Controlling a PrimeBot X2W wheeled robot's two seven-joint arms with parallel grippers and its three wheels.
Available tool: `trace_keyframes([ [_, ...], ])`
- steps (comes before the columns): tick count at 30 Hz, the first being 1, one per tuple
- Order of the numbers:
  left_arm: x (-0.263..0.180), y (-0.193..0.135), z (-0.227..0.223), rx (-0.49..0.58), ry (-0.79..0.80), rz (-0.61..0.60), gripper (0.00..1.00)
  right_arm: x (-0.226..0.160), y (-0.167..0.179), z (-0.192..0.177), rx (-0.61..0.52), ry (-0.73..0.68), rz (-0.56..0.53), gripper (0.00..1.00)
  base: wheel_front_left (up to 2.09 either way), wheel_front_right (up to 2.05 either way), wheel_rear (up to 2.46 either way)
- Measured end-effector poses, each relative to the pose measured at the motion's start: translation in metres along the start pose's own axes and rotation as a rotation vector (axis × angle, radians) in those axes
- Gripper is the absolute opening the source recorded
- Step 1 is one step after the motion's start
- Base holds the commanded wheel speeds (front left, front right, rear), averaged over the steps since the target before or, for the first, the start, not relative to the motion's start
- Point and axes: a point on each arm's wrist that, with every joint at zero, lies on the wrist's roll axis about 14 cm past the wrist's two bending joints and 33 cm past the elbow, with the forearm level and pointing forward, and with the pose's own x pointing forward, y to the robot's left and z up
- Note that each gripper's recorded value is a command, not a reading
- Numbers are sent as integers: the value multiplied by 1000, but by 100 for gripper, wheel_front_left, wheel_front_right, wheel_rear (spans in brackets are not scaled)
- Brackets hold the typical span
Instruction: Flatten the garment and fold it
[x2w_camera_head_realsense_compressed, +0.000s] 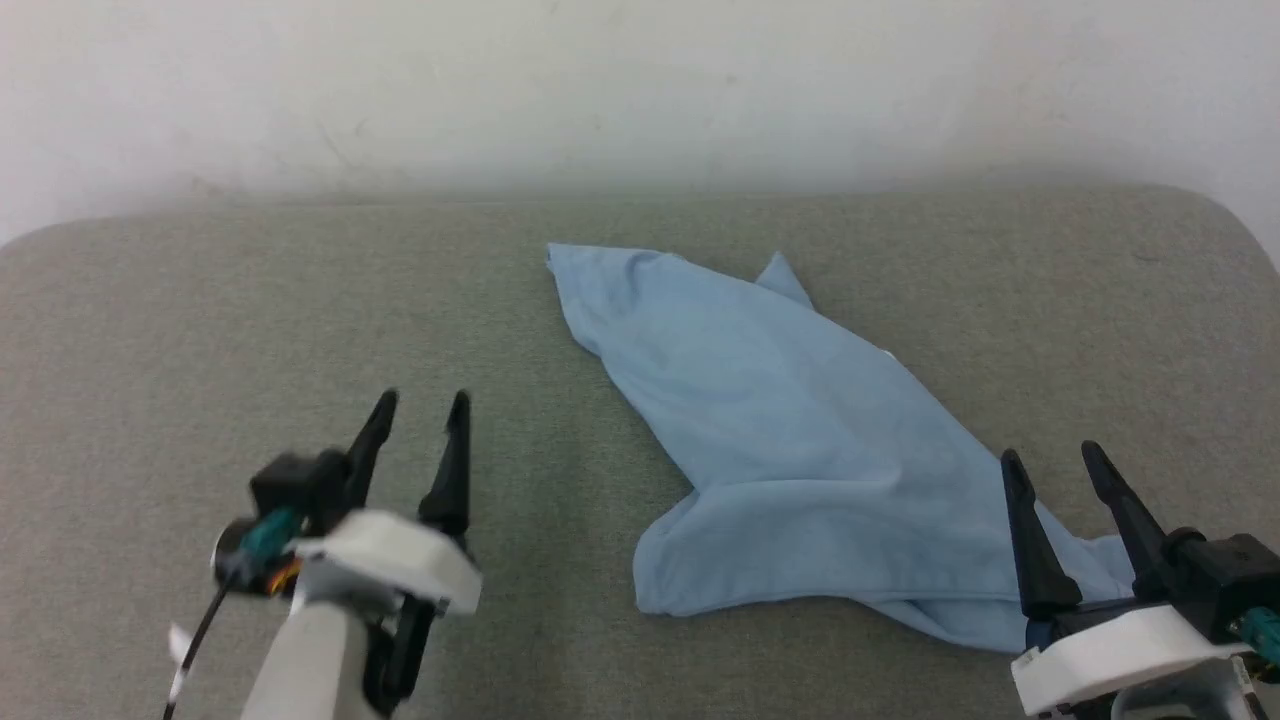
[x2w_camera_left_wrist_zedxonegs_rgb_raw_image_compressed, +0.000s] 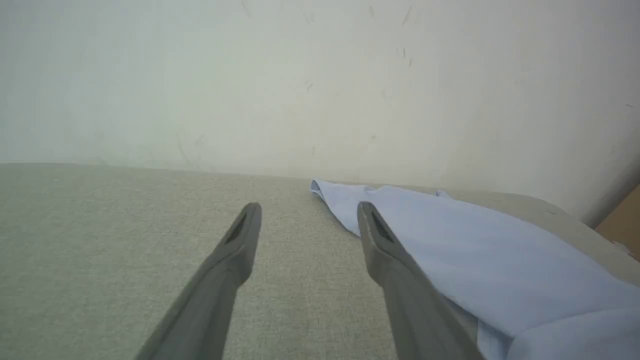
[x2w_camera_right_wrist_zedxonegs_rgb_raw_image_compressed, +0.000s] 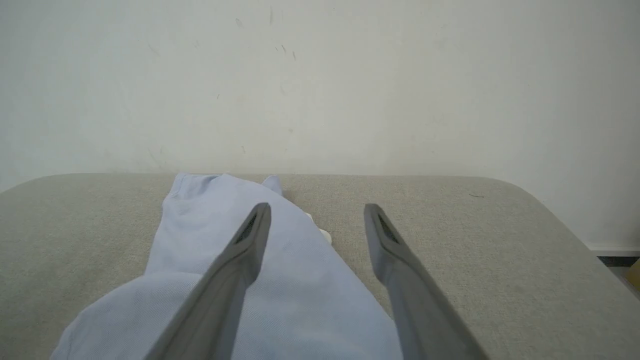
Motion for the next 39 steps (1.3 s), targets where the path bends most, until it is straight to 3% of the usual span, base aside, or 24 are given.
trace_keyframes([
  [6, 56, -52, -15, -9, 156, -161, 100, -2, -11, -2, -15, 20, -35, 100, 0, 0, 0],
  [13, 75, -110, -84, 54, 508, -347, 100, -8, -34, -16, -10, 64, -110, 100, 0, 0, 0],
  [17, 58, -105, -136, 124, 761, -369, 100, -12, -43, -21, -2, 76, -145, 100, 0, 0, 0],
  [23, 60, -111, -154, 190, 937, -417, 100, -20, -58, -29, 5, 99, -197, 100, 0, 0, 0],
  [24, 61, -112, -154, 196, 940, -425, 84, -21, -58, -30, 9, 101, -199, 100, 0, 0, 0],
  [25, 62, -113, -153, 202, 934, -434, 36, -21, -58, -32, 15, 106, -199, 100, 0, 0, 0],
  [26, 62, -113, -152, 196, 922, -439, 0, -20, -57, -34, 16, 110, -196, 100, 0, 0, 0],
  [33, 61, -112, -130, 154, 719, -454, 0, -14, -48, -34, 24, 105, -164, 100, 0, 0, 0],
  [39, 39, -76, -96, 124, 544, -346, 0, -16, -43, -23, 8, 76, -143, 100, 0, 0, 0],
])
